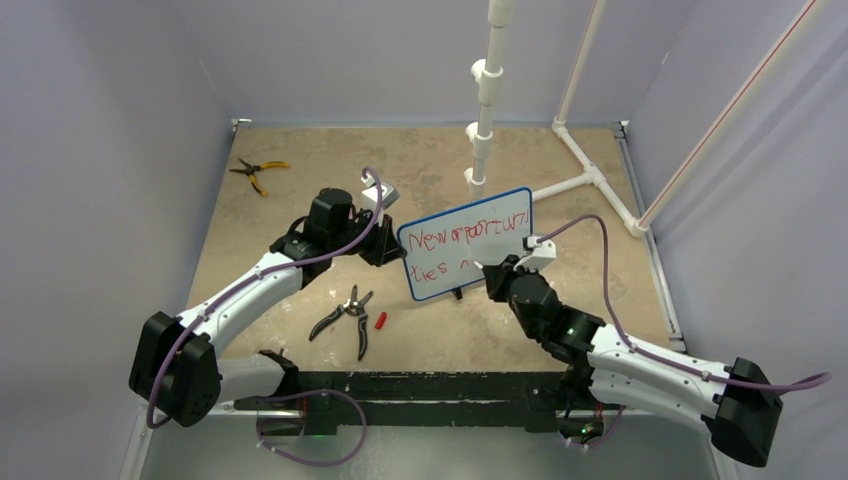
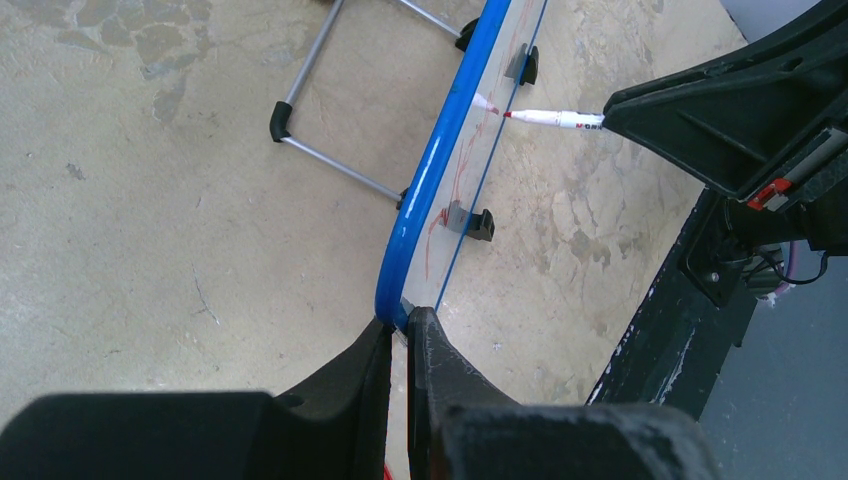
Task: Write a sentence on the whiteboard
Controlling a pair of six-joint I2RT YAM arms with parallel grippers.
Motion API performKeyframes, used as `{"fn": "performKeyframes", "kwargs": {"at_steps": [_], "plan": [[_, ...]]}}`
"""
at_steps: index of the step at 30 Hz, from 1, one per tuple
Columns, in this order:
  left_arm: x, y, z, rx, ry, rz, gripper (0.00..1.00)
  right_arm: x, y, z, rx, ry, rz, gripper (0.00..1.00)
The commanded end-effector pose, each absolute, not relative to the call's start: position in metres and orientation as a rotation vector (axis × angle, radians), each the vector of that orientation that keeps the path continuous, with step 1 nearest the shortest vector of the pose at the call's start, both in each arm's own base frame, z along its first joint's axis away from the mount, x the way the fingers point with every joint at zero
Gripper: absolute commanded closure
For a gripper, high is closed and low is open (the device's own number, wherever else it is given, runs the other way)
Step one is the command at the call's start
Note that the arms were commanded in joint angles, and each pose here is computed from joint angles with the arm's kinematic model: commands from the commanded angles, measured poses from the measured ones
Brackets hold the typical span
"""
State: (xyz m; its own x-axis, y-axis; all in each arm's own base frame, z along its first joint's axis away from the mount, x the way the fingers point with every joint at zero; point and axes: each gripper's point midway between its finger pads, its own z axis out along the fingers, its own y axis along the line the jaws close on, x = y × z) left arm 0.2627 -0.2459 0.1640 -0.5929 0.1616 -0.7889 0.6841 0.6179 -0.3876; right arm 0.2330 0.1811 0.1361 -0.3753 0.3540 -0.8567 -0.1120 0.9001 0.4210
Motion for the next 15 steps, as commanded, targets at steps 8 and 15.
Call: {"fn": "performKeyframes", "kwargs": {"at_steps": [8, 15], "plan": [[0.267, -0.248, 0.172, 0.66, 2.063, -0.908, 1.0, 0.255, 0.181, 0.182, 0.197, 1.766, 0.494, 1.0], [0.267, -0.248, 0.171, 0.661, 2.065, -0.908, 1.0, 0.248, 0.19, 0.166, 0.151, 1.823, 0.537, 1.0]]}}
